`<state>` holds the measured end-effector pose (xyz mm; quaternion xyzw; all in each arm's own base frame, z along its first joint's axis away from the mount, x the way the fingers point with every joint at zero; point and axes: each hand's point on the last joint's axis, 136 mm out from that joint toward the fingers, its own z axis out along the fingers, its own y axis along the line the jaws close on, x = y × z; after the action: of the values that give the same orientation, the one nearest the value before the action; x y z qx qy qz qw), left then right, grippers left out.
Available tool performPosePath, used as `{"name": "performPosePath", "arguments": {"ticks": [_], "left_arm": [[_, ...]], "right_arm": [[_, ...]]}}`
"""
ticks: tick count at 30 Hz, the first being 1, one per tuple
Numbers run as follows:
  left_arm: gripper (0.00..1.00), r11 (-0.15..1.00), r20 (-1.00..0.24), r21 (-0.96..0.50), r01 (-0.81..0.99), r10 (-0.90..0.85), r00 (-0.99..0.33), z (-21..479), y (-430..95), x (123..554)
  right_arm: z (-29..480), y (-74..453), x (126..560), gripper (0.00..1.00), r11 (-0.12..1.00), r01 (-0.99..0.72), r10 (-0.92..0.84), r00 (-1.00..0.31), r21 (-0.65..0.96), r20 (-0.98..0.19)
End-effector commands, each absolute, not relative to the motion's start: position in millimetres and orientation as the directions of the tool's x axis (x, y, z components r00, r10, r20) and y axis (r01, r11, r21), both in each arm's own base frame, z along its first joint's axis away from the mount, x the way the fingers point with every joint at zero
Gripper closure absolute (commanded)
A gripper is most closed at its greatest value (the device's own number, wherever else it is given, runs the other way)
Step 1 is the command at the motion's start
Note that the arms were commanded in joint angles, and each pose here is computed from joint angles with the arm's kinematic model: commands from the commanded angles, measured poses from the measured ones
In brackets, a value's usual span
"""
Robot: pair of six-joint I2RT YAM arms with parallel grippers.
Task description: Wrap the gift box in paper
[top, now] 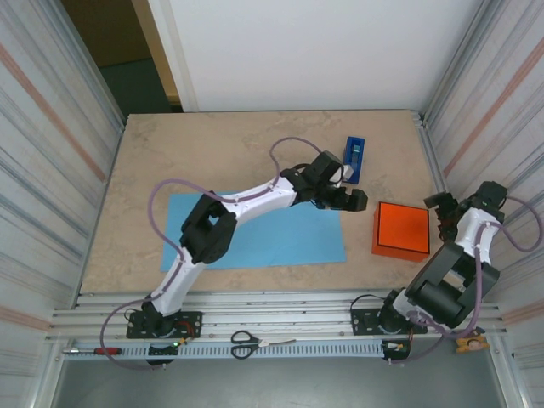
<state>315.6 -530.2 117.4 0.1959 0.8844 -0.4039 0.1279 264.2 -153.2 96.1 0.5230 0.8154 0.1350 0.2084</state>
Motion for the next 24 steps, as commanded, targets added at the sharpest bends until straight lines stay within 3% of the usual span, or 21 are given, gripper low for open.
{"name": "performPosePath", "arguments": {"ticks": [1,10,24], "left_arm": [[0.01,0.566,-0.322,-0.723,0.396,0.231,-0.918,119.8,-546.6,311.1],[0.02,0.548,-0.245,-0.767,0.335,0.232,-0.941,96.4,-568.6,307.8],[0.14,0.522,-0.139,-0.807,0.276,0.285,-0.948,64.0,-591.2,296.6]], "right_arm": [[81.7,-125.1,269.5,0.02,0.410,0.746,0.898,-0.432,0.525,-0.087],[72.9,-69.6,272.8,0.00,0.461,0.674,0.833,-0.552,0.577,-0.020],[59.8,-71.6,276.1,0.00,0.426,0.638,0.835,-0.550,0.641,-0.008]]}}
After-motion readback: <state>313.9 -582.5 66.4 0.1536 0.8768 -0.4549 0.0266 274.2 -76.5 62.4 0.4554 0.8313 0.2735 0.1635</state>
